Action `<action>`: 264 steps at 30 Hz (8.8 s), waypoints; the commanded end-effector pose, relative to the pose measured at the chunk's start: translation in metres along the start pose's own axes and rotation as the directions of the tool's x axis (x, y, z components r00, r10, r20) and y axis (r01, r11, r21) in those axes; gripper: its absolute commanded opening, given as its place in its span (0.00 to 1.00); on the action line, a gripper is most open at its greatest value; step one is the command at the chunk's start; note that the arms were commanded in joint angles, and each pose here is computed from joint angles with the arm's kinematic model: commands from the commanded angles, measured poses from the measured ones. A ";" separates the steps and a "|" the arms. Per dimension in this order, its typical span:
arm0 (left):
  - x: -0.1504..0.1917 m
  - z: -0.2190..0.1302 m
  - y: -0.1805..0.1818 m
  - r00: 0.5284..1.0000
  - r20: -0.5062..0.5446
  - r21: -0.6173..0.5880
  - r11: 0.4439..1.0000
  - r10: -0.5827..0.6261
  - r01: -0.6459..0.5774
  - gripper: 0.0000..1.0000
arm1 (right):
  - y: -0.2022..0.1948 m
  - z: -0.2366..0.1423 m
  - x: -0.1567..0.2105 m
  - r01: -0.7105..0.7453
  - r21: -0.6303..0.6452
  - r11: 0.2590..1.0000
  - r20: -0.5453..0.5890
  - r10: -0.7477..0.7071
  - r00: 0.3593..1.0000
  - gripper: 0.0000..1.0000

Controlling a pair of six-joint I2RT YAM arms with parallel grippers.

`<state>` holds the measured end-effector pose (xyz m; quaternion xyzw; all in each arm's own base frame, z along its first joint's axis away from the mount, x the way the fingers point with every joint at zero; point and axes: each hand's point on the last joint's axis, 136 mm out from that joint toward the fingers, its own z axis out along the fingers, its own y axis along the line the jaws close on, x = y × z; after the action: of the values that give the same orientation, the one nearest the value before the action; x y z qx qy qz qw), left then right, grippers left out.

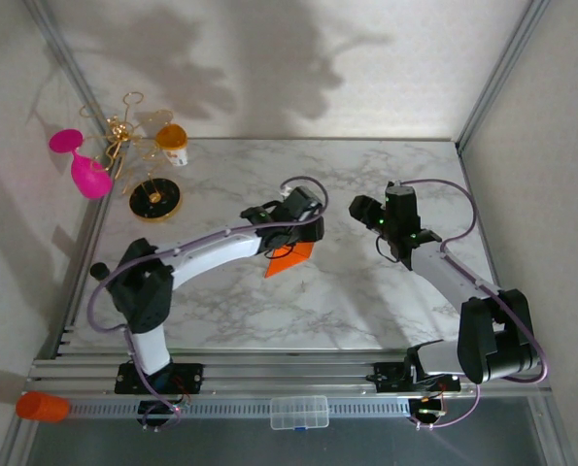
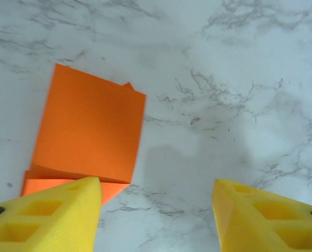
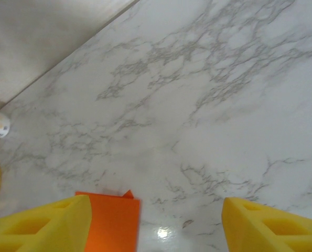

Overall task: Fold a paper plane with a square sheet of paper (pick it up from the middle)
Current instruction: Turn over the paper at the center of the table, then fold the wing for the fifth time at the center of the table.

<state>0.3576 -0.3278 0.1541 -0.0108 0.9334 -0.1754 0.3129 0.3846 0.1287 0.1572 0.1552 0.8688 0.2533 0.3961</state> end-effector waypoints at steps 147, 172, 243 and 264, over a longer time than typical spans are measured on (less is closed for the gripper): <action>0.032 0.057 0.132 0.932 -0.069 -0.114 0.931 -0.356 0.347 0.32 | 0.053 0.065 0.164 -0.302 0.000 0.953 -0.489 0.264 0.831 0.00; 0.046 0.014 0.042 0.715 0.390 0.067 0.757 0.580 -0.650 0.75 | 0.054 0.047 0.130 -0.436 -0.001 0.900 -0.483 0.382 0.788 0.00; 0.113 0.086 0.043 0.782 0.145 0.244 0.744 0.607 -0.622 0.02 | 0.016 0.033 0.091 -0.356 0.048 0.933 -0.330 0.351 0.876 0.76; 0.122 0.105 0.060 0.918 -0.080 0.345 0.875 0.389 -0.341 0.02 | 0.009 0.027 0.088 -0.256 -0.034 0.966 -0.287 0.235 0.928 0.74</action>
<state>0.3418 -0.3328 0.0196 0.2610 0.8604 -0.2634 0.3497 0.3452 0.1896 0.0829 0.2372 0.8848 0.3456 0.2035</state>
